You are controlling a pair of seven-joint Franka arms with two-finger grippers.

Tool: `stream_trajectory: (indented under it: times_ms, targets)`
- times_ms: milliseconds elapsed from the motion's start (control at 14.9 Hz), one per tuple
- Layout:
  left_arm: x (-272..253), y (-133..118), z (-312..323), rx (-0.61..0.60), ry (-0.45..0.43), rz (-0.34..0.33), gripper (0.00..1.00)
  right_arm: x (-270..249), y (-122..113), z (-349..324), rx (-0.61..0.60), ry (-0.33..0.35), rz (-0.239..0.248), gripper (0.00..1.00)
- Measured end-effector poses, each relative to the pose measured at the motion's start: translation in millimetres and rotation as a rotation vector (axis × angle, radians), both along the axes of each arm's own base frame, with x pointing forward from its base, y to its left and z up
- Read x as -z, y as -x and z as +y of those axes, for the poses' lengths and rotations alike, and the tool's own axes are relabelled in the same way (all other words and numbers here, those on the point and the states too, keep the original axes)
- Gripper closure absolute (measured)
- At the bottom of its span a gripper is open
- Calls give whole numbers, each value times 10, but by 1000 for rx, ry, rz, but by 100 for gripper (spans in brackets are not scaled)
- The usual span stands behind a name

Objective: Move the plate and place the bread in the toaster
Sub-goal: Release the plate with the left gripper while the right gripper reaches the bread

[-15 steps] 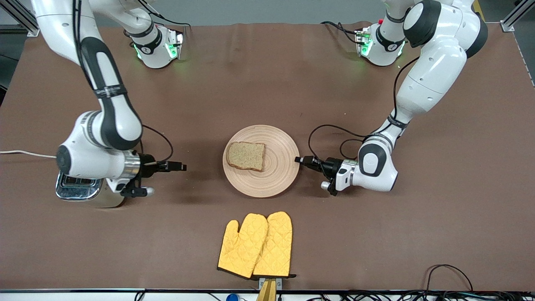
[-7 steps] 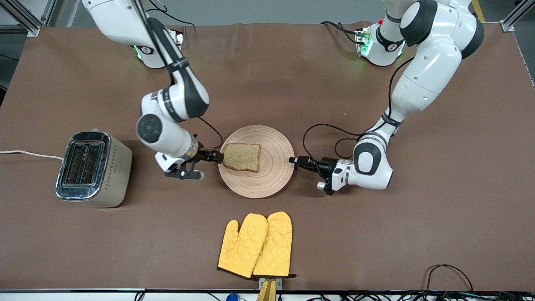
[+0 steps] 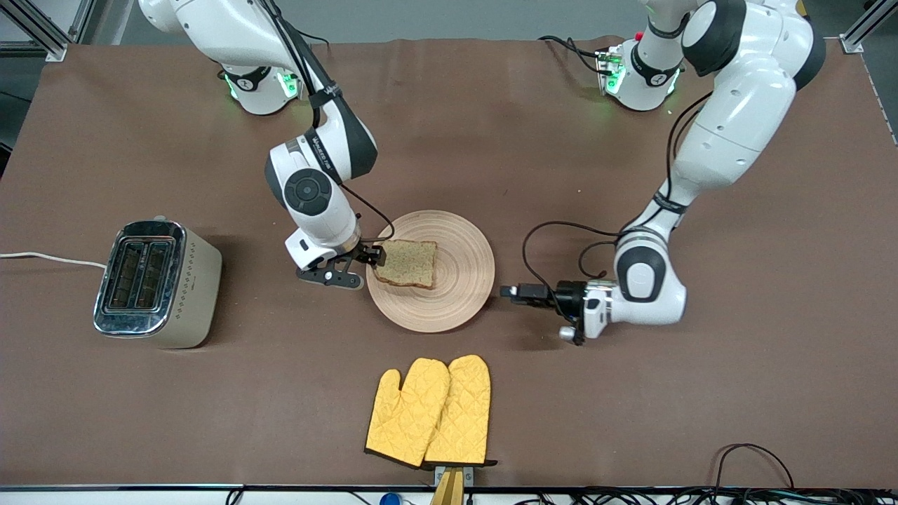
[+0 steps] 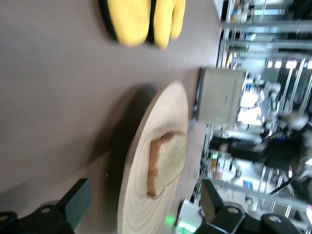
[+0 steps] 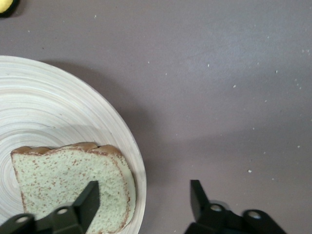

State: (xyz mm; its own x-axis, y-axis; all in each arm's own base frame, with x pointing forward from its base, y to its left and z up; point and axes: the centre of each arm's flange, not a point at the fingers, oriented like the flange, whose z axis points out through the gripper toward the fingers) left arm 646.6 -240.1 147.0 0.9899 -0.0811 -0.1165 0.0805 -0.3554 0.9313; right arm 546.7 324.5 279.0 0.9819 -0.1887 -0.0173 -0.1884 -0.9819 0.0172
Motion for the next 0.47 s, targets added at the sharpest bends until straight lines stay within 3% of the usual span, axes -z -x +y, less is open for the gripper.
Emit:
stream_trajectory:
  times_ms: [269, 470]
  targets:
    - [-593, -394, 480, -97, -77, 47, 0, 112, 59, 7, 8, -4, -17, 28]
    - [-1187, -636, 786, -163, -189, 101, 0, 241, 112, 11, 10, 0, -17, 37]
